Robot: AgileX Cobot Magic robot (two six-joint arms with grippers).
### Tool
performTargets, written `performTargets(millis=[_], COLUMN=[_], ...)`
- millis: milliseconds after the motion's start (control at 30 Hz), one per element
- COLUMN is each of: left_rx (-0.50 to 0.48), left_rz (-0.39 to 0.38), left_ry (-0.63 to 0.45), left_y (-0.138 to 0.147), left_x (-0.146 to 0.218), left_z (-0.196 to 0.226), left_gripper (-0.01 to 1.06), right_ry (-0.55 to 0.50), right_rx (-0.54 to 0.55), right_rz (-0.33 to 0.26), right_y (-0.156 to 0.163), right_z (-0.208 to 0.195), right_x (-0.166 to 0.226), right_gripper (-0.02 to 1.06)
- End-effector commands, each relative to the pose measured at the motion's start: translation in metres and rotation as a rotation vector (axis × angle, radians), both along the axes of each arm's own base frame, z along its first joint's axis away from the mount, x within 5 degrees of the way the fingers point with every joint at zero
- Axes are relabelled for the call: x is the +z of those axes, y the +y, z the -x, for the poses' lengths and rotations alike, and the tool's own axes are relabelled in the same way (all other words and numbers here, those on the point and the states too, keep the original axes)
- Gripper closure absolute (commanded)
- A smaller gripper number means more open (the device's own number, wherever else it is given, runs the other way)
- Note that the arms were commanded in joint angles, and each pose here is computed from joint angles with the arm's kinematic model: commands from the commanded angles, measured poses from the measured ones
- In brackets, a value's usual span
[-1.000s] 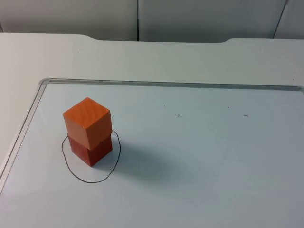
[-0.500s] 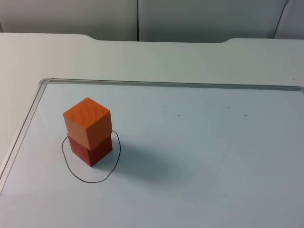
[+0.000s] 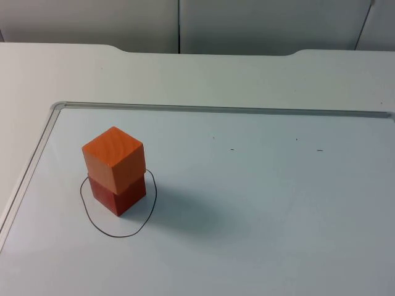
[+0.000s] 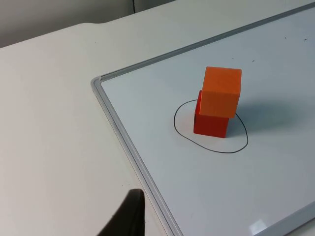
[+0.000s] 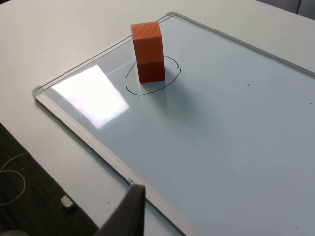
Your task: Pick up one cube with the left hand and another cube with the right hand. First place the cube in the right hand at the target position, then stack the cube in the left hand on top.
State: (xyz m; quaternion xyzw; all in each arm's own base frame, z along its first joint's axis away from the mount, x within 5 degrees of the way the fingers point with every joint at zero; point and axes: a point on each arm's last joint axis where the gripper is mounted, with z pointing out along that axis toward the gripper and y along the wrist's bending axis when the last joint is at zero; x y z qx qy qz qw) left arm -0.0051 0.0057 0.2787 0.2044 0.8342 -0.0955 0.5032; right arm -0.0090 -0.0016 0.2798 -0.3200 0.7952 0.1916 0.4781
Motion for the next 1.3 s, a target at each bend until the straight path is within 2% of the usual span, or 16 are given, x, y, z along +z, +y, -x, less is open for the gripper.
performTargets(millis=[0, 33, 167, 200, 333, 367, 500, 667, 833, 1267], left_rx=[0.006, 0.006, 0.006, 0.006, 0.006, 0.006, 0.006, 0.006, 0.006, 0.006], left_rz=[0.012, 0.012, 0.012, 0.012, 0.012, 0.012, 0.012, 0.012, 0.012, 0.012], left_ry=[-0.012, -0.012, -0.012, -0.012, -0.012, -0.012, -0.012, -0.012, -0.012, -0.012], left_y=[0.0, 0.0, 0.0, 0.0, 0.0, 0.0, 0.0, 0.0, 0.0, 0.0], left_x=[0.0004, 0.0004, 0.0004, 0.0004, 0.0004, 0.0004, 0.0004, 0.0004, 0.0004, 0.0004], left_z=[-0.0001, -0.0001, -0.0001, -0.0001, -0.0001, -0.0001, -0.0001, -0.0001, -0.0001, -0.0001], left_gripper=[0.0, 0.0, 0.0, 0.0, 0.0, 0.0, 0.0, 0.0, 0.0, 0.0], right_ry=[-0.006, -0.006, -0.006, -0.006, -0.007, -0.007, -0.007, -0.008, -0.008, -0.008], right_rx=[-0.017, -0.017, -0.155, -0.155, -0.358, -0.358, -0.508, -0.605, -0.641, -0.641], right_rz=[-0.008, -0.008, -0.008, -0.008, -0.007, -0.007, -0.007, -0.006, -0.006, -0.006], right_y=[0.0007, 0.0007, 0.0019, 0.0019, 0.0036, 0.0036, 0.0047, 0.0055, 0.0058, 0.0058], right_z=[-0.0006, -0.0006, -0.0006, -0.0006, -0.0008, -0.0008, -0.0012, -0.0015, -0.0017, -0.0017], right_x=[-0.0008, -0.0008, -0.0008, -0.0008, -0.0008, -0.0008, -0.0008, -0.0008, -0.0008, -0.0008], right_gripper=[0.0, 0.0, 0.0, 0.0, 0.0, 0.0, 0.0, 0.0, 0.0, 0.0])
